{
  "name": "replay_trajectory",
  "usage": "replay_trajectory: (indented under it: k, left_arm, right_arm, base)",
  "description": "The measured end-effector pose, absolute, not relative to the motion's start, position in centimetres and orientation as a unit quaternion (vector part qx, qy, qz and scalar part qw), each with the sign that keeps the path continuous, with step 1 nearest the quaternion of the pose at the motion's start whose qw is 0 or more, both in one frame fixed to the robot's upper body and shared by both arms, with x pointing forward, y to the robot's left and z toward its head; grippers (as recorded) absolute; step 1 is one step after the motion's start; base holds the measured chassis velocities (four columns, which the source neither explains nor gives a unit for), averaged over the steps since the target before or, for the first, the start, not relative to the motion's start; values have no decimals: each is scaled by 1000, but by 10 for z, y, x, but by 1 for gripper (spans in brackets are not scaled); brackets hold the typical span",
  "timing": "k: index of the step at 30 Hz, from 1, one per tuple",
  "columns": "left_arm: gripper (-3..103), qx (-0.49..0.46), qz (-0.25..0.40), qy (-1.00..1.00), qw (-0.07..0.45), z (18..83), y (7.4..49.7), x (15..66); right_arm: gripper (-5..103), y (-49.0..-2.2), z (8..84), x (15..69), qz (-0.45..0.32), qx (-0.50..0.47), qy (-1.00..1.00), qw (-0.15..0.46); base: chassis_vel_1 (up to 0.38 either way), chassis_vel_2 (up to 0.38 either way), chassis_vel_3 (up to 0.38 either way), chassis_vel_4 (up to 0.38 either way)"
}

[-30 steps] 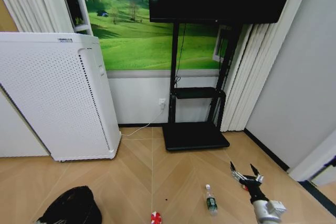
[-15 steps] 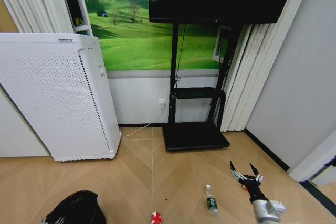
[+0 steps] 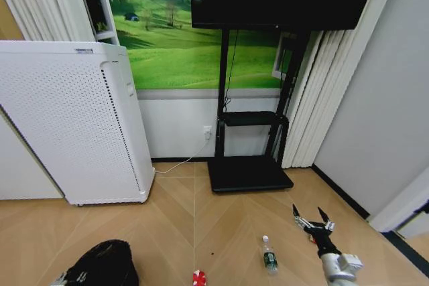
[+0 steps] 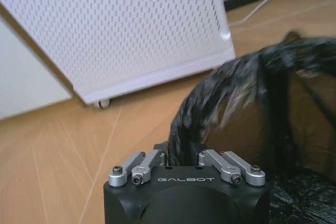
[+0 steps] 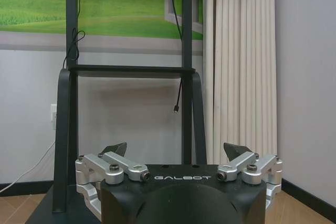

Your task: Pick up the trash bin and place the garbage on the floor into it.

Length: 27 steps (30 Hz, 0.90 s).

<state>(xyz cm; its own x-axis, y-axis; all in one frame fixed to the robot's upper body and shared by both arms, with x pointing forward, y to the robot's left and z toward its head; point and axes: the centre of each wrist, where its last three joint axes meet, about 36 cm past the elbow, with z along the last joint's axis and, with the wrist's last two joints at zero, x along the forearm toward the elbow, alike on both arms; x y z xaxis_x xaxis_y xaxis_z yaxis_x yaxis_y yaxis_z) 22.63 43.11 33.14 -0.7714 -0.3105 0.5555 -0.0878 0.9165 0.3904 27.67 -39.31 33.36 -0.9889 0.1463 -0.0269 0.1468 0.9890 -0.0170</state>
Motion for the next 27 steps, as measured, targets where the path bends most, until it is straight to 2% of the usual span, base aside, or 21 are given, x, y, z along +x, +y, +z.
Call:
replay_trajectory:
  k: [1,2,4,7,10,23,24,25,26,27]
  left_arm:
    - [24,106,-178,-927,313,334,428,228]
    - [14,104,-182,-929,304,336,424,231]
    - [14,104,-185,-930,299,336,422,232]
    - [3,104,-189,-932,290,335,419,235]
    - [0,103,-188,-934,286,329,415,234]
    - [0,108,-178,-938,276,327,409,234]
    - [1,110,-167,-943,267,331,407,237]
    - [7,110,-160,-945,263,336,406,239]
    - [7,110,-160,-945,263,336,406,239]
    - [12,112,-153,-947,258,343,405,241]
  right_arm:
    - [100,-393,334,277,-10,73,997,13]
    - [100,-393,334,277,-11,73,997,14]
    - [100,-393,335,277,-11,72,997,14]
    - [100,-393,335,277,-13,72,997,15]
    - [100,-392,337,278,-16,71,997,16]
    - [100,-392,338,277,-16,69,997,17]
    - [100,-392,337,277,-16,69,997,16]
    - [100,-391,337,276,-16,69,997,16]
    - [100,-391,337,276,-16,69,997,16]
    - [100,-392,336,276,-16,68,997,14]
  base:
    - [0,0,0,0]
    - [0,0,0,0]
    - [0,0,0,0]
    - [0,0,0,0]
    - [0,0,0,0]
    - [0,0,0,0]
    - [0,0,0,0]
    - [0,0,0,0]
    - [0,0,0,0]
    - [0,0,0,0]
